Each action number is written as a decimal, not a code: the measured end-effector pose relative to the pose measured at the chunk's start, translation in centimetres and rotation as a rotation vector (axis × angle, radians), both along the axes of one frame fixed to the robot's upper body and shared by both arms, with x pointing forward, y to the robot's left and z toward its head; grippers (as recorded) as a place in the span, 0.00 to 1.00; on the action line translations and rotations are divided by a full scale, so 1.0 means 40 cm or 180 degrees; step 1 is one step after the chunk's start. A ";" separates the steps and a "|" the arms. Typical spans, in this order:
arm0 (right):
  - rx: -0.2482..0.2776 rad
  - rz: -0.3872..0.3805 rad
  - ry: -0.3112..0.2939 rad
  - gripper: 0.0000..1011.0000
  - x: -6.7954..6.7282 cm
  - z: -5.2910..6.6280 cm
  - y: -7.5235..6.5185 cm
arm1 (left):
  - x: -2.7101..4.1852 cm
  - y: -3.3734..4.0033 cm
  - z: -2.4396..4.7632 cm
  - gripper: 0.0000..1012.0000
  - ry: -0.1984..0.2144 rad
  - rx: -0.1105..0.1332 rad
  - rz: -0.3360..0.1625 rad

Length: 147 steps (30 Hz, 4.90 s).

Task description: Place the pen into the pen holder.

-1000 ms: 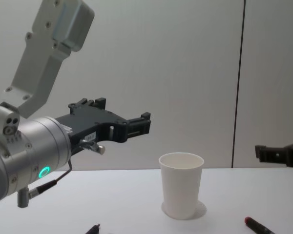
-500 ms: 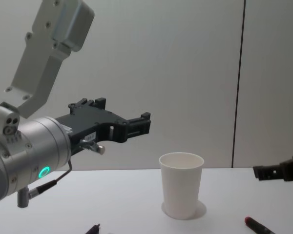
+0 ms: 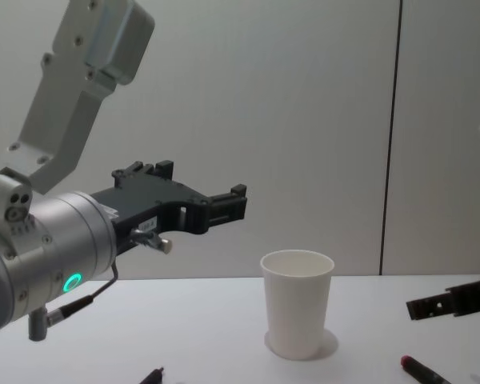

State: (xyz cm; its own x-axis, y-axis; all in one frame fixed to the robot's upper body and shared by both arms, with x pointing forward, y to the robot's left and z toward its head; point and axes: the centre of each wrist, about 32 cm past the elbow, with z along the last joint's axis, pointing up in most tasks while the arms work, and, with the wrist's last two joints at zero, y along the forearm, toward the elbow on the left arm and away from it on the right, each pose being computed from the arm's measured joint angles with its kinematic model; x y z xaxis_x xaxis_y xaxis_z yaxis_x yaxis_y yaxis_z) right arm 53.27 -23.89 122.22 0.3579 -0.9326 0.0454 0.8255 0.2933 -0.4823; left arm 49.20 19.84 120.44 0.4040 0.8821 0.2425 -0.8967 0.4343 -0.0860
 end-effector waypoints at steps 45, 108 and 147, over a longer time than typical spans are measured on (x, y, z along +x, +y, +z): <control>-0.0109 -0.0138 0.0726 0.99 0.153 -0.058 0.048 | 0.000 0.000 0.000 0.99 0.0000 0.0000 0.0000; 0.0216 0.0071 0.0033 0.16 0.144 -0.086 0.045 | 0.000 0.000 0.000 0.99 0.0000 0.0000 0.0000; 0.0868 0.0379 -0.1913 0.16 0.203 -0.050 0.095 | 0.000 0.000 0.000 0.99 0.0000 0.0000 0.0000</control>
